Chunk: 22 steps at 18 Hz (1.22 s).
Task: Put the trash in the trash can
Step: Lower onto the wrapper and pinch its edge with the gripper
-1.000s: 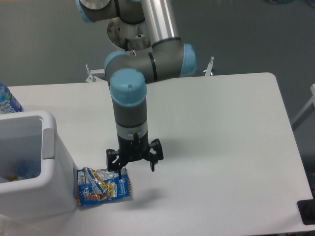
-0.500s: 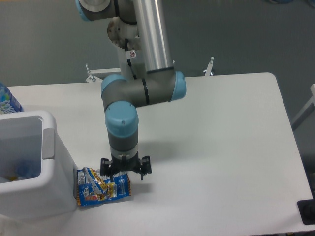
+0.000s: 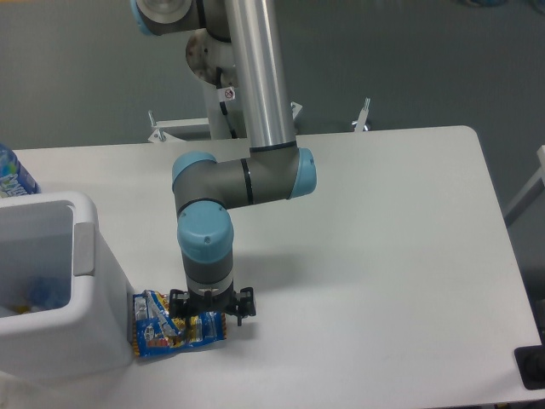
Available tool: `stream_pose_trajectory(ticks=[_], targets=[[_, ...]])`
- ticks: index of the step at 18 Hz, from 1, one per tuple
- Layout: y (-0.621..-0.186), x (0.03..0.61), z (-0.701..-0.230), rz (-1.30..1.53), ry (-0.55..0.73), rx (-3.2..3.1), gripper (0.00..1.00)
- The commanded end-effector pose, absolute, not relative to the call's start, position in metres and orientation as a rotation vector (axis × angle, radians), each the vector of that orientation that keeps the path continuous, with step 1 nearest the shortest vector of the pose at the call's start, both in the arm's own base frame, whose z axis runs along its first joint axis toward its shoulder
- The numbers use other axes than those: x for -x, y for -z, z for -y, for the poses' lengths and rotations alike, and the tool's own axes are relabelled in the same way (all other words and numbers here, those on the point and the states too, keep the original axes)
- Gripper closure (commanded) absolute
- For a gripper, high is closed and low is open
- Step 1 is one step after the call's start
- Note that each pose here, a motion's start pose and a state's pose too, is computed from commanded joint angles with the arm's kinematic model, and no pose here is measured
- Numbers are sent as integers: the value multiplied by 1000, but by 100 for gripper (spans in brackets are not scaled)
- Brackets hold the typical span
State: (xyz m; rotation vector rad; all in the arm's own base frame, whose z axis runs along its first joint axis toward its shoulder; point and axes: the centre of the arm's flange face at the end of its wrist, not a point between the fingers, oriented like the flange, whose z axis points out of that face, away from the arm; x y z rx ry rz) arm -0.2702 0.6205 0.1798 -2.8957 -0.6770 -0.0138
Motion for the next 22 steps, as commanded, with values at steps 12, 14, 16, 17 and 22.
stream_pose_trajectory(ticks=[12, 14, 16, 17, 22], targets=[[-171, 257, -625, 665, 23, 2912, 0], [-169, 257, -625, 662, 24, 2916, 0], [-167, 257, -625, 662, 26, 2919, 0], [-168, 257, -625, 662, 25, 2917, 0], [-169, 257, -626, 664, 25, 2916, 12]])
